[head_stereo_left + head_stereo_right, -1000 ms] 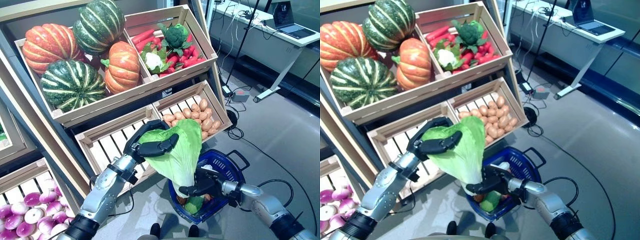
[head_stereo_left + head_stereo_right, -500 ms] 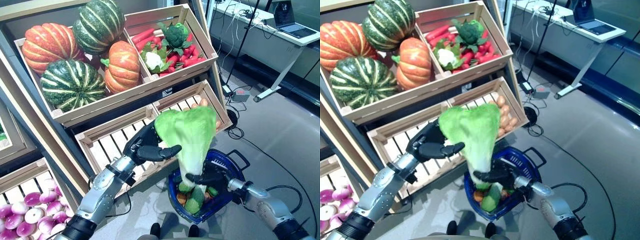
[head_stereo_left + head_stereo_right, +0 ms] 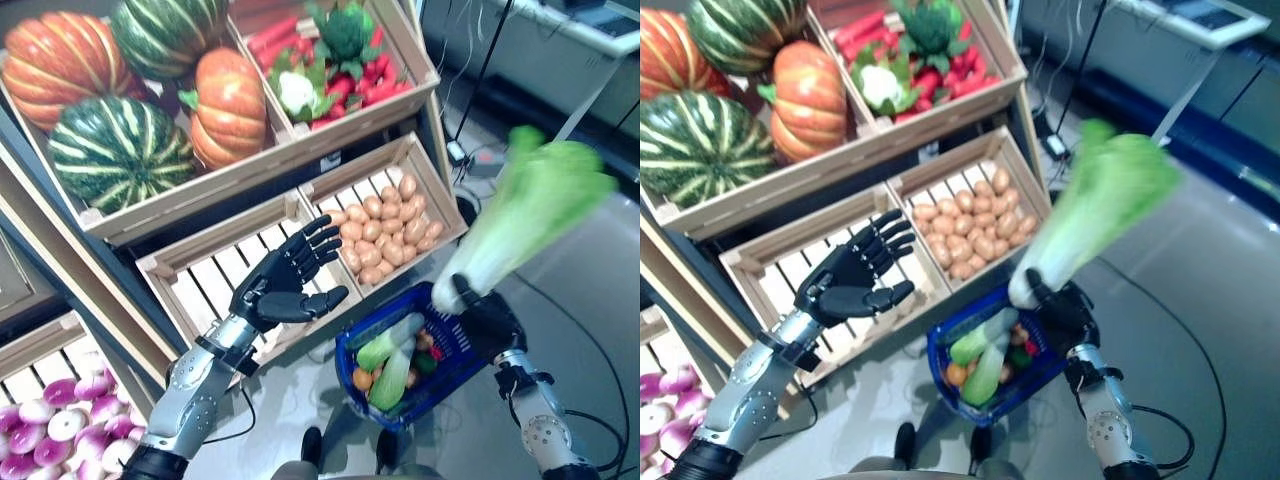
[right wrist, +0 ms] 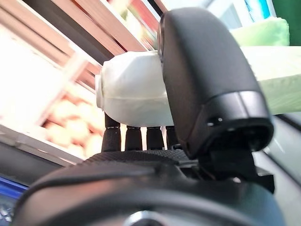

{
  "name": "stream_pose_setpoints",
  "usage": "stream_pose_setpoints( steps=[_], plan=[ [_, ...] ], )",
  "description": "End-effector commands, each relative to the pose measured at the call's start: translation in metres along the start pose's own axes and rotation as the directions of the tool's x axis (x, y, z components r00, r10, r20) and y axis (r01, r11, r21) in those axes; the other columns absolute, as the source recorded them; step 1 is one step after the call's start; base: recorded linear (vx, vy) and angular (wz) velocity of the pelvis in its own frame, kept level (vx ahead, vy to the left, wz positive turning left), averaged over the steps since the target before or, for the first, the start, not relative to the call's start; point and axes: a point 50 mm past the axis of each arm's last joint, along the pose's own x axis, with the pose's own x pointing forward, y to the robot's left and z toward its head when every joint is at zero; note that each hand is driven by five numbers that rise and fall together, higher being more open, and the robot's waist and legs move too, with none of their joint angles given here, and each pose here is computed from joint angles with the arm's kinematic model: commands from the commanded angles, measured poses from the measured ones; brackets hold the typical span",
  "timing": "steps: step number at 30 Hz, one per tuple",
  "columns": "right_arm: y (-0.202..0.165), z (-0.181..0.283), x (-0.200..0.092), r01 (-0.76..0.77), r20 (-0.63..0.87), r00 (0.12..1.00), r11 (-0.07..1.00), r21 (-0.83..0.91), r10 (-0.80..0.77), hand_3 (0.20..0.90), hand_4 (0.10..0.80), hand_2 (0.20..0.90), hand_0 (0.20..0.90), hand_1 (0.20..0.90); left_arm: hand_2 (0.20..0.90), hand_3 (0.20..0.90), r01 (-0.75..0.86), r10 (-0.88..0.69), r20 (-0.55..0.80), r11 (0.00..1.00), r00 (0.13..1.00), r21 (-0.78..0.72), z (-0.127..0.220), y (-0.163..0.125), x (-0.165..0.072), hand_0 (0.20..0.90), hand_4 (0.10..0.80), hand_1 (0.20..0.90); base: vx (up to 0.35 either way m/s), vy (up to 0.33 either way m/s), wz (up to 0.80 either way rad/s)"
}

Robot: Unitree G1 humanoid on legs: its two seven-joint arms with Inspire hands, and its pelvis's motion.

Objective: Put vegetables into the basket

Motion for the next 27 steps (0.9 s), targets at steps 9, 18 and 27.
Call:
stream_pose_setpoints(
  steps=[9, 18, 27],
  plan=[
    [0.033, 0.063, 0.060, -0.020, 0.393, 0.918, 0.986, 0.167, -0.048, 0.300, 0.400, 0.300, 0.300, 0.300, 0.900, 0.900, 0.028, -0.103, 0.542, 0.989, 0.834, 0.145, 0.093, -0.013, 0.032, 0.900, 0.800, 0.900, -0.146, -0.035, 0.15],
    [0.062, 0.072, 0.104, -0.029, 0.330, 0.944, 0.988, 0.149, -0.022, 0.300, 0.400, 0.300, 0.300, 0.300, 0.900, 0.900, 0.008, -0.198, 0.667, 0.961, 0.718, 0.276, 0.128, -0.031, 0.049, 0.900, 0.800, 0.900, -0.083, -0.052, 0.09],
    [0.073, 0.052, 0.122, -0.019, 0.108, 0.994, 0.998, -0.058, 0.025, 0.300, 0.400, 0.300, 0.300, 0.300, 0.900, 0.900, -0.117, -0.115, 0.700, 0.955, 0.704, 0.274, 0.144, -0.024, 0.056, 0.900, 0.800, 0.900, 0.043, -0.020, 0.05]
  ],
)
